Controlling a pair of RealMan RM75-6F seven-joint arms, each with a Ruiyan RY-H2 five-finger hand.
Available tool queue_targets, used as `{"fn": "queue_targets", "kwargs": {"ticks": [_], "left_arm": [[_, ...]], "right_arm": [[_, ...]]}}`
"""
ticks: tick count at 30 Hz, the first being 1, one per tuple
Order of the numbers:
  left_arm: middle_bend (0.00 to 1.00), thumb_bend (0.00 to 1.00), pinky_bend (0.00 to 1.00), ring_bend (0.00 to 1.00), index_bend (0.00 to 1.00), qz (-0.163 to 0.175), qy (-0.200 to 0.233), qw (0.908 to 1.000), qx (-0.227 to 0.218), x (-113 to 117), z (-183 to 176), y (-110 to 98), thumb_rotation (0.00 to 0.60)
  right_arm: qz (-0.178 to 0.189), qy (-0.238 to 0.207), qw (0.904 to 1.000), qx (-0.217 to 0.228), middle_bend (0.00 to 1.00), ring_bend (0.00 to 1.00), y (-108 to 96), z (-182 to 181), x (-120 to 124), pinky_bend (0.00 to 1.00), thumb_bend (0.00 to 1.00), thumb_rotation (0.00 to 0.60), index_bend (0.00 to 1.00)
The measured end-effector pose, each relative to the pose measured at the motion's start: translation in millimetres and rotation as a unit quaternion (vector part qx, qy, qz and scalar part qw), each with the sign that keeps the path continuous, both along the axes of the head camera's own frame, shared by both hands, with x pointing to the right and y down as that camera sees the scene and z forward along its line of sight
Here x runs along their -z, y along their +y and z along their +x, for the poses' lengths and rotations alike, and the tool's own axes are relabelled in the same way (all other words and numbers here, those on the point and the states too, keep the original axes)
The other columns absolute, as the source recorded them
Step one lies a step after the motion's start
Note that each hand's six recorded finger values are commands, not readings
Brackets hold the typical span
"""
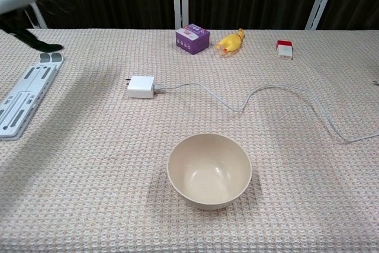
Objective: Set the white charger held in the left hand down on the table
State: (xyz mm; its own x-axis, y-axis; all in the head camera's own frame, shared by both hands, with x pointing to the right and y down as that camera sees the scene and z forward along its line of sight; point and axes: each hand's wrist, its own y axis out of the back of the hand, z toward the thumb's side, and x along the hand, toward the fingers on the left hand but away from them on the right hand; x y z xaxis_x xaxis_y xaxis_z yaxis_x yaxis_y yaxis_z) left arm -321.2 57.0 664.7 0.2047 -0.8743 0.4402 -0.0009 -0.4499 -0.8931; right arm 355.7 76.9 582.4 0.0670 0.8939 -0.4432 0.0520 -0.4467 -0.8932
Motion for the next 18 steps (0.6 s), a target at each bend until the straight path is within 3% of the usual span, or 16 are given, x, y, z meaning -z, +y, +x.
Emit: {"fn": "queue_targets", "kwargs": {"ticks": [4,7,18], "left_arm": [[0.17,0.21,0.27,0.18,0.19,0.039,-0.058,0.9973,0.024,43,-61,22,0.599],[0.18,0.21,0.27,0.18,0.19,0.051,-0.073,0.9949,0.047,64,-92,47,0.6],[0.18,0.21,0.25,0.18,0.19,0.055,-0.091,0.9892,0.1,104,-136,150,0.6]], "right_arm": [[0.008,-0.011,0.9997,-0.02,0.0,0.0,15,33,13,0.0,0.08,0.6,0.0],[0.012,-0.024,0.9992,-0.031,0.0,0.0,31,53,19,0.0,0.08,0.6,0.0],[0.045,-0.039,0.9973,-0.044,0.0,0.0,102,98,32,0.0,0.11,0.6,0.0]]}}
